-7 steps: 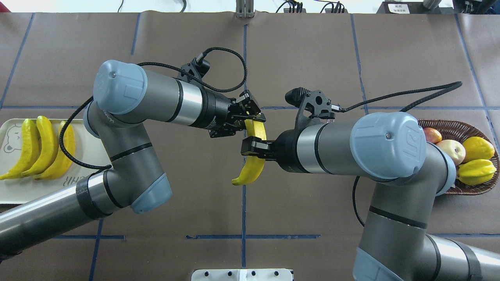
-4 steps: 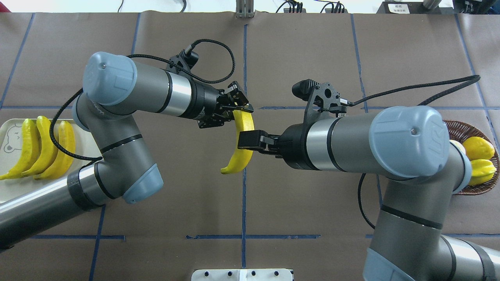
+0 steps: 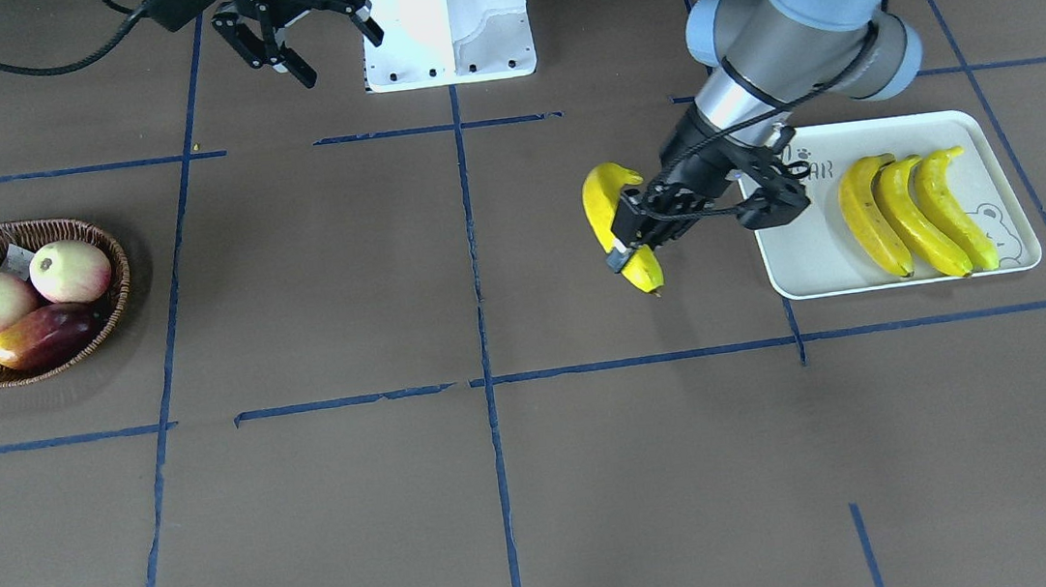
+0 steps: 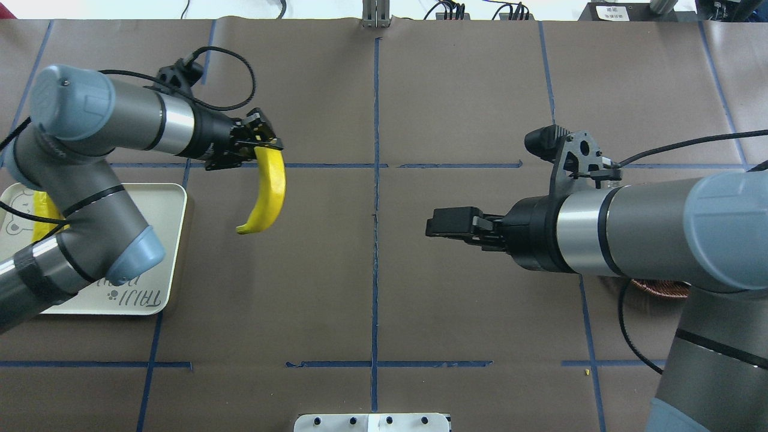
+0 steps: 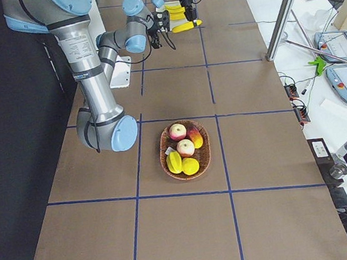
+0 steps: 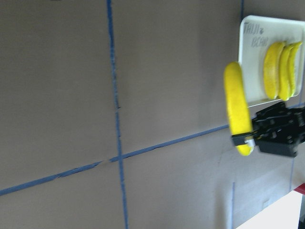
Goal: Transfer all bananas from basket to plate
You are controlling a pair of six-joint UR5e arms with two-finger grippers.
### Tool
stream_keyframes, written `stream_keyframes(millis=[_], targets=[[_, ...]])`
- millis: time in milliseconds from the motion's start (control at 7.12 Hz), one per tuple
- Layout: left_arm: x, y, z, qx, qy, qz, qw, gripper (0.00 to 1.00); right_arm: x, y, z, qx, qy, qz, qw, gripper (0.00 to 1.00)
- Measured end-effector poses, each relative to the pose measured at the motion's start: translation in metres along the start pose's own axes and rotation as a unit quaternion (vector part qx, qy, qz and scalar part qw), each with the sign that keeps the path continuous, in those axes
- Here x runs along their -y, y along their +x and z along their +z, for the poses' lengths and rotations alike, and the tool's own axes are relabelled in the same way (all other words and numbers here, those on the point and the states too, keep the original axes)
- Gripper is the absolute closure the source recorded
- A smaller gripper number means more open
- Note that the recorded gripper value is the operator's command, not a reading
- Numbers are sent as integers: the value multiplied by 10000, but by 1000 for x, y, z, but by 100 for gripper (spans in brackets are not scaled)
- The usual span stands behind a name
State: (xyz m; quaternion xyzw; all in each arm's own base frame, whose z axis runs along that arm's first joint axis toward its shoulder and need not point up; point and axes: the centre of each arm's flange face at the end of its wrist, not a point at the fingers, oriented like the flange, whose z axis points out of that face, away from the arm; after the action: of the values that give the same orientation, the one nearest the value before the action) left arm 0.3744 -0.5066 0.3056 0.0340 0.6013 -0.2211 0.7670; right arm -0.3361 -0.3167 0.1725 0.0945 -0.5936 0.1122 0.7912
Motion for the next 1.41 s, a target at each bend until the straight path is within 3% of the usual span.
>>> stream_keyframes(millis=[422, 843, 984, 1124, 1405], targets=[[39, -160, -37, 1070, 488, 535, 9916, 100, 50, 67, -3, -819, 357, -329, 9955, 0], [31, -213, -41, 1519, 739, 634, 9836, 99, 84, 91, -10, -1029, 264, -321, 9938, 0], [28, -215, -40, 1534, 731, 656, 9833, 63, 88, 93, -12, -1032, 259, -305, 9939, 0], [25, -214, -40, 1525, 713, 670, 9834, 1, 90, 93, -14, -1024, 253, -288, 9940, 0], [18, -213, -37, 1517, 670, 714, 9836, 0, 93, 95, -17, -1021, 254, -260, 9941, 0]])
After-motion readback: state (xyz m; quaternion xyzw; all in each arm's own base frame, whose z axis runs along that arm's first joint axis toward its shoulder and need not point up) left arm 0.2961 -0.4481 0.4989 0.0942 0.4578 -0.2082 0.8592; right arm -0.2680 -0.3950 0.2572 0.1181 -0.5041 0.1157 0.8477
